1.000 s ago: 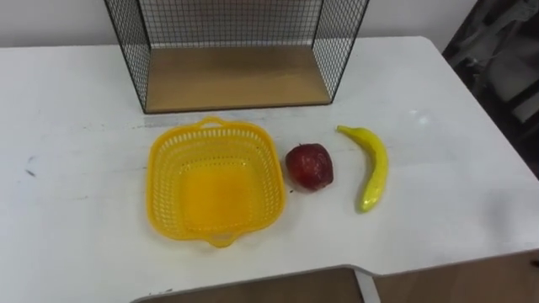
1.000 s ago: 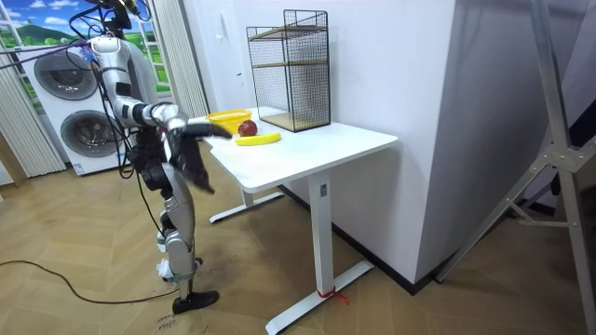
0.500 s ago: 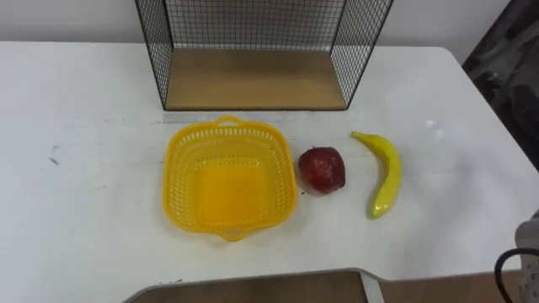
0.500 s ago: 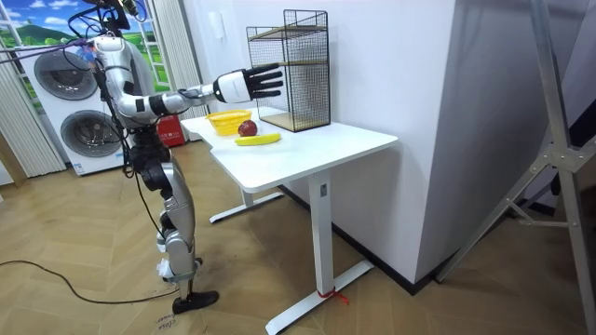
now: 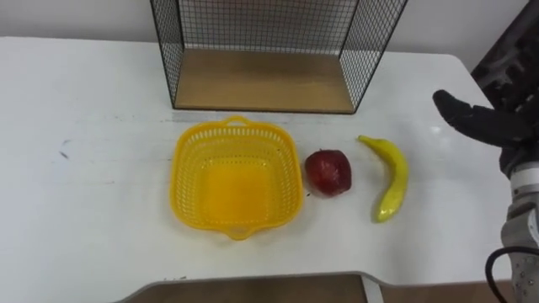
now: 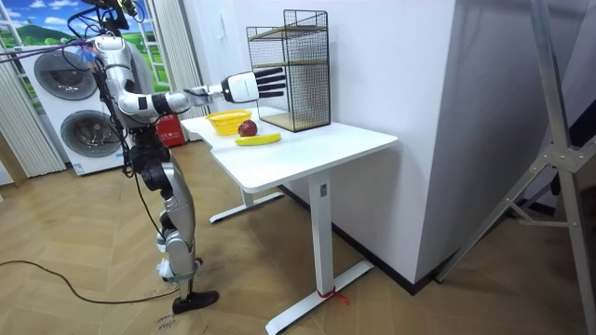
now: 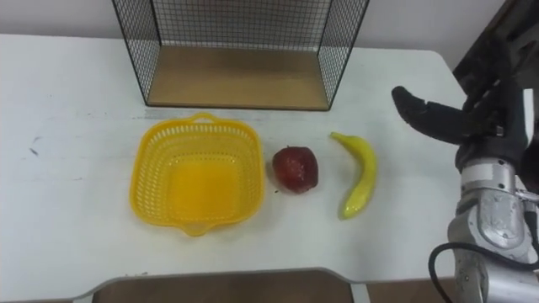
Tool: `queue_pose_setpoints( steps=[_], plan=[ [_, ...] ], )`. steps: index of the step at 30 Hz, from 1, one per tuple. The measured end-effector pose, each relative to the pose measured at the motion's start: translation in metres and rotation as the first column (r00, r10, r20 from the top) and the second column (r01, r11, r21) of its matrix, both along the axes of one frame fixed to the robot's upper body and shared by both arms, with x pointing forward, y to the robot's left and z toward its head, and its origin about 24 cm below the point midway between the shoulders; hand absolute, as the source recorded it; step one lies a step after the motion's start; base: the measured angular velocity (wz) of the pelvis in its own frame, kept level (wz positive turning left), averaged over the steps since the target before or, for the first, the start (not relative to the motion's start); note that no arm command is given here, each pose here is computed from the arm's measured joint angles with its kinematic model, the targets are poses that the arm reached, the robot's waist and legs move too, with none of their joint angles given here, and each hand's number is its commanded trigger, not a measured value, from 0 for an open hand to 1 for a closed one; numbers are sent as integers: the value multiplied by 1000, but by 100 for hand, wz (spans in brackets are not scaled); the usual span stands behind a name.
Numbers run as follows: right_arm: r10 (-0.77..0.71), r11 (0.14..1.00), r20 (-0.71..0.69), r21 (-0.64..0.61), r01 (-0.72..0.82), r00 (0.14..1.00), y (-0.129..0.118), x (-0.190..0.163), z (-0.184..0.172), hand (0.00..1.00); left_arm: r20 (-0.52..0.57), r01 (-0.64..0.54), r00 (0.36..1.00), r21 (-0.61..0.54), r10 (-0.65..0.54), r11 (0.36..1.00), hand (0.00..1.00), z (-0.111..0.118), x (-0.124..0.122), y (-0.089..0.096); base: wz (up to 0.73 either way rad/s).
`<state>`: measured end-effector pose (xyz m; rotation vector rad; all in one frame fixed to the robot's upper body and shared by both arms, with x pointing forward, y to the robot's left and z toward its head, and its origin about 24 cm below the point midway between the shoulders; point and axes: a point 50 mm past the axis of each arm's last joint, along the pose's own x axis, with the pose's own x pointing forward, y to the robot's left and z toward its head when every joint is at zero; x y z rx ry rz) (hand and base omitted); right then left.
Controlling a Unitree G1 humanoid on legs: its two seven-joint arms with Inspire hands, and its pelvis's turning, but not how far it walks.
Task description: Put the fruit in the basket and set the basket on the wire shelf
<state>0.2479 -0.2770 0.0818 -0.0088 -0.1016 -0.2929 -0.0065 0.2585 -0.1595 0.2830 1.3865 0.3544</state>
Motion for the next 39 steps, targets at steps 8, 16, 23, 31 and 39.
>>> queue_pose_setpoints(
  steps=[8, 16, 23, 31, 39],
  plan=[
    [120, 986, -62, -110, -127, 991, 18, 4, -7, 0, 14, 24, 1000, -8, -24, 1000, 0, -1, 8, -1, 0],
    [276, 950, -124, -119, -290, 953, 45, 8, -20, 0, 27, 79, 997, -13, -79, 997, 0, -1, 18, -5, 1],
    [344, 920, -154, -142, -365, 926, 55, 8, -23, 0, 24, 80, 997, -8, -80, 997, 0, -1, 18, -3, 0],
    [395, 895, -176, -148, -421, 902, 63, 7, -26, 0, 27, 89, 996, -6, -88, 996, 0, -1, 21, -2, 0],
    [432, 870, -203, -166, -465, 879, 67, 7, -29, 0, 17, 123, 992, -34, -122, 992, 0, -2, 22, -5, 0]
  ],
)
